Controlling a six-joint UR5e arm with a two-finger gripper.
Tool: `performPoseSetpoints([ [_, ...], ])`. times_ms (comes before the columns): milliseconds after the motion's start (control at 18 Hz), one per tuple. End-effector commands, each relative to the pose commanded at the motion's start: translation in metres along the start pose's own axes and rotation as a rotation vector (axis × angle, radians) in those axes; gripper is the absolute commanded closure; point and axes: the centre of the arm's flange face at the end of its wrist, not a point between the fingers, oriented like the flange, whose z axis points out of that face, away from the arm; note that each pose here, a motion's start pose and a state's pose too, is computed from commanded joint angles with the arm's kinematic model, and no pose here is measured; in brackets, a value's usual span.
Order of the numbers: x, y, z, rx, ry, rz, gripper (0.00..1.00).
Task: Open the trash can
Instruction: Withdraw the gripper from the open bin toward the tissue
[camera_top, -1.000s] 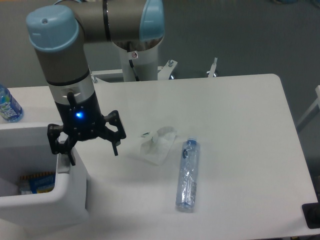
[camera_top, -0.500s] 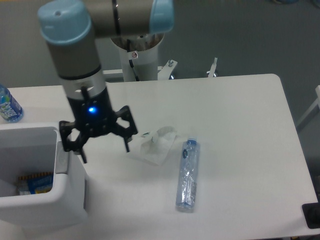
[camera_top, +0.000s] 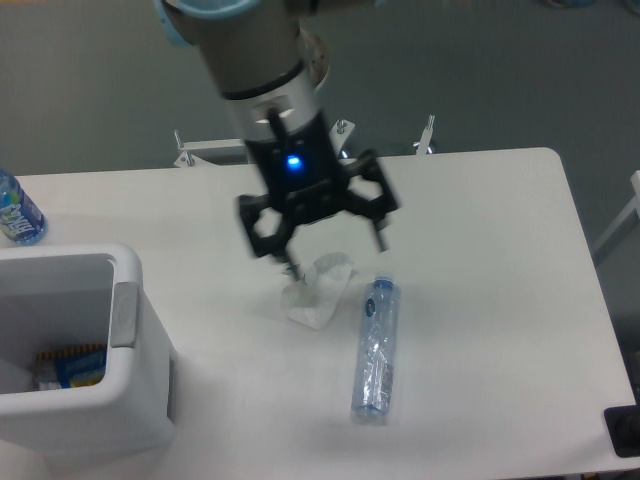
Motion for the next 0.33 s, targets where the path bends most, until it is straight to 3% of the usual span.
performPoseSetpoints([
  [222, -0.019, 0.016, 0.017, -0.074, 0.033, 0.235, 0.0],
  [333, -0.033, 0.023, 0.024, -0.085, 0.036, 0.241, 0.0],
])
